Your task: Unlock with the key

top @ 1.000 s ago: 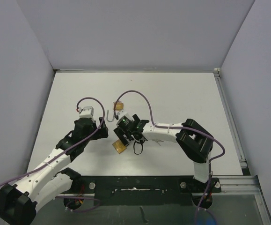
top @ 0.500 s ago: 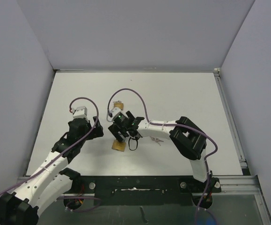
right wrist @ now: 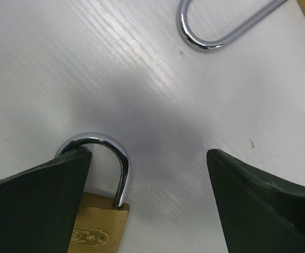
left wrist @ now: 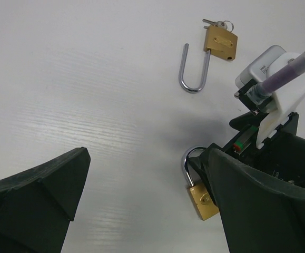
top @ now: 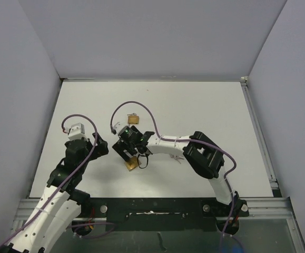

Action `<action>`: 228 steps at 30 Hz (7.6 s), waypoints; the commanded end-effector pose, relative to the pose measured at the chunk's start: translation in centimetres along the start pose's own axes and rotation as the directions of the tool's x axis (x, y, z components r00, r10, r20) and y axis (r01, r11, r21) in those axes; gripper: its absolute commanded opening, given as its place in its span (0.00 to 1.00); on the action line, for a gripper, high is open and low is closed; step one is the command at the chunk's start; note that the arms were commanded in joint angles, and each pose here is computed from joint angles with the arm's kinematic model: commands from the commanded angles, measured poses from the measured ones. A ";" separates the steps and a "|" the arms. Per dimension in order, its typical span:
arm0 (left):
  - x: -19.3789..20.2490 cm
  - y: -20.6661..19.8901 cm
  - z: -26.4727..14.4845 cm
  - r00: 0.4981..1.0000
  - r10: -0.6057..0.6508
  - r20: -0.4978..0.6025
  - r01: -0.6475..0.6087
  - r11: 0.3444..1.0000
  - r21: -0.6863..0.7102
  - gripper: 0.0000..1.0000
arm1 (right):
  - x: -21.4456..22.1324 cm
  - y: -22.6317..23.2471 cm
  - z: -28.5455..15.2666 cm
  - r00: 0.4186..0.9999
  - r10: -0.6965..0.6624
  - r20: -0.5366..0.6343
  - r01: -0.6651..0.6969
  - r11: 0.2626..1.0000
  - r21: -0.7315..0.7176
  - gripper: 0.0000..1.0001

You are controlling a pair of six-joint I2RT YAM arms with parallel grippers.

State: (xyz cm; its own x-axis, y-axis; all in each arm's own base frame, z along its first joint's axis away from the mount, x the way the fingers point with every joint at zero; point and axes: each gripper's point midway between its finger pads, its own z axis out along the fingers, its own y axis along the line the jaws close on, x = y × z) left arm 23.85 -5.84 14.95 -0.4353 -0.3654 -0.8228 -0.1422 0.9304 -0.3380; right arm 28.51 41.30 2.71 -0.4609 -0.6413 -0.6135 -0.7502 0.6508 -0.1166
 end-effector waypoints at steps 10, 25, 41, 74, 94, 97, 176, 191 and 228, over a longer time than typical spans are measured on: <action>-0.5 0.9 -0.9 0.998 -0.044 0.037 0.045 0.998 -0.032 0.97 | -3.6 3.2 -1.4 0.995 -0.024 0.102 0.030 0.998 -0.059 0.98; -0.4 0.4 0.0 1.000 -0.018 0.020 0.018 1.000 -0.024 0.97 | -5.0 1.8 -8.2 0.972 -0.027 0.235 0.053 0.993 -0.104 0.99; 0.0 -2.1 0.6 0.999 0.042 -0.034 -0.038 0.994 0.101 0.98 | 1.4 4.2 -7.9 0.984 -0.138 0.113 0.147 0.986 -0.081 0.98; 0.9 -2.0 1.3 0.997 0.041 -0.060 -0.035 0.995 0.095 0.98 | 2.8 1.0 -4.0 0.992 -0.115 0.051 0.115 0.993 0.011 0.98; -0.3 -4.8 3.1 0.993 0.066 -0.100 -0.050 0.987 0.156 0.97 | 2.3 -5.6 -10.2 0.986 0.091 0.139 -0.098 0.994 0.045 0.98; -0.2 -6.6 3.7 0.988 0.075 -0.132 -0.044 0.974 0.220 0.97 | 4.1 -8.9 -11.6 0.975 0.195 0.105 -0.205 0.974 0.095 0.99; 4.2 -14.0 4.8 0.957 0.222 -0.188 -0.129 0.903 0.411 0.95 | 15.3 -10.4 -9.0 0.948 0.263 -0.179 -0.249 0.964 0.098 0.17; 4.2 -14.2 4.5 0.957 0.221 -0.188 -0.123 0.896 0.427 0.96 | 12.5 -10.1 -9.7 0.980 0.182 -0.085 -0.171 0.978 0.123 0.03; 4.1 -13.7 3.5 0.975 0.140 -0.170 -0.055 0.901 0.431 0.96 | 6.9 -14.7 -11.5 0.990 0.142 0.011 -0.130 0.867 0.481 0.01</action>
State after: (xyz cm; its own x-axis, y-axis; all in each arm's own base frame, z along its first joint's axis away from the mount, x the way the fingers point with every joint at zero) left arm 26.55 -20.98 12.50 -0.6575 -0.1694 -0.7342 0.2965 0.8376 -0.4588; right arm 29.56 22.44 8.32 -0.5486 -0.5323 -0.6447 -0.4512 0.8377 -0.3078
